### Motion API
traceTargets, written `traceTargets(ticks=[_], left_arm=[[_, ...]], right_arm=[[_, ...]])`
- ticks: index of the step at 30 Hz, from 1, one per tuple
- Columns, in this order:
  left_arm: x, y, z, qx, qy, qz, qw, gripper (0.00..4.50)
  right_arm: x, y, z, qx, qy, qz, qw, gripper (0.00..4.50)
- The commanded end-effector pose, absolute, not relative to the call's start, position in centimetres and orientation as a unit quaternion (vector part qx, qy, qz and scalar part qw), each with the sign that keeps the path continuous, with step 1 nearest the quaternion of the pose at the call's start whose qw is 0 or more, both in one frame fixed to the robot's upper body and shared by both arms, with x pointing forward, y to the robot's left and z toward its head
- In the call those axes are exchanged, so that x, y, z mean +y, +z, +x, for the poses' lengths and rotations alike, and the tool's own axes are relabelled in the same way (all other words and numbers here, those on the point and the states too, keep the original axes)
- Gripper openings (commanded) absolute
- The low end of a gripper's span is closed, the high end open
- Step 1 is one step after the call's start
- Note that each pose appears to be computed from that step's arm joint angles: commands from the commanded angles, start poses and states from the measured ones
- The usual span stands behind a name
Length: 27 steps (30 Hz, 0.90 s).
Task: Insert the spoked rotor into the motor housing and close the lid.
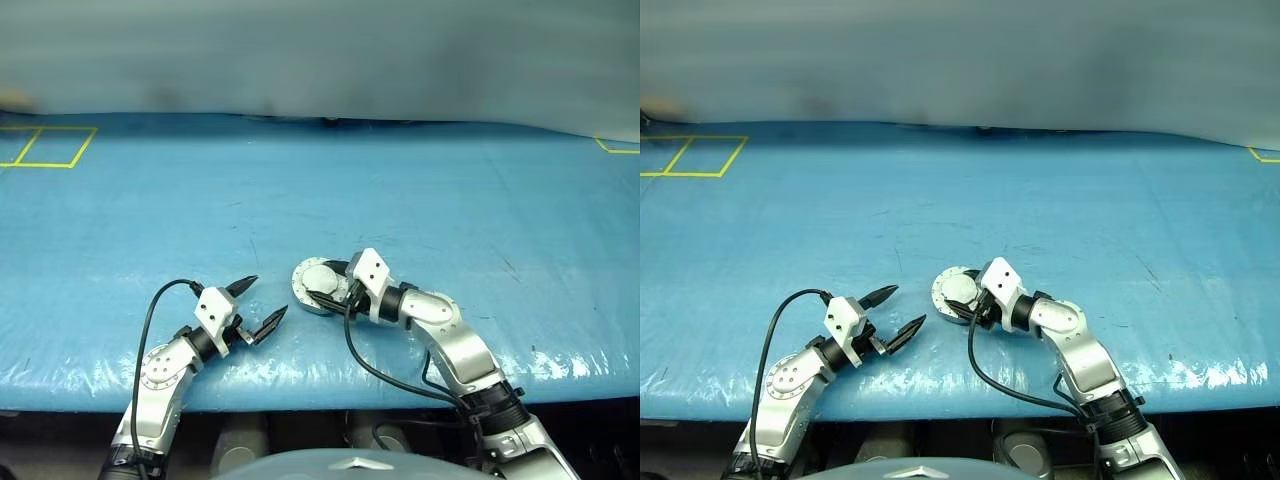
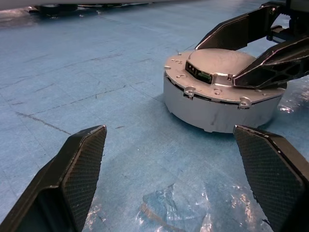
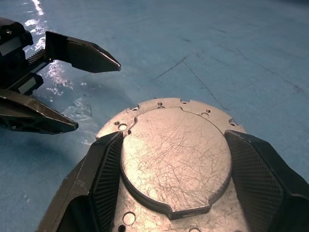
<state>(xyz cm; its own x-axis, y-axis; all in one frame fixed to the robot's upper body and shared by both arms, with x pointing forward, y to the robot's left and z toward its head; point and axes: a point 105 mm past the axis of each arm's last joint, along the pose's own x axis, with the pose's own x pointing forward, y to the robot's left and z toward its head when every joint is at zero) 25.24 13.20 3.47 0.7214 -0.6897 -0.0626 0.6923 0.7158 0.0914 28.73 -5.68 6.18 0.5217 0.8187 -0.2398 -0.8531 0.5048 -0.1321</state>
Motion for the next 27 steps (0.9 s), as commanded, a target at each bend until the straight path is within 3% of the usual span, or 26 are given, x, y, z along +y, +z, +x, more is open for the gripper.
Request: traceTargets(ticks=[1, 11, 15, 25, 27], left_arm=[[13.2, 3.8, 25.2, 0.001, -0.37, 0.054, 0.928, 4.5], [13.2, 5.4, 26.8, -0.021, -0.342, 0.009, 0.94, 4.5], [11.9, 6.9, 27.3, -0.051, -0.37, 0.011, 0.928, 3.58], [9.7, 5.4, 27.4, -0.015, -0.441, 0.047, 0.896, 0.25], [9.4, 5.1, 27.4, -0.01, -0.447, 0.055, 0.893, 0.02]], right_arm=[[-6.6, 4.8, 29.0, 0.106, 0.464, -0.143, 0.868, 3.0], [-6.7, 4.7, 29.1, 0.111, 0.464, -0.143, 0.867, 3.0], [-6.7, 4.7, 29.0, 0.112, 0.465, -0.143, 0.866, 3.0], [-6.9, 4.6, 29.0, 0.112, 0.457, -0.142, 0.871, 3.0], [-7.0, 4.6, 29.0, 0.111, 0.455, -0.142, 0.872, 3.0]])
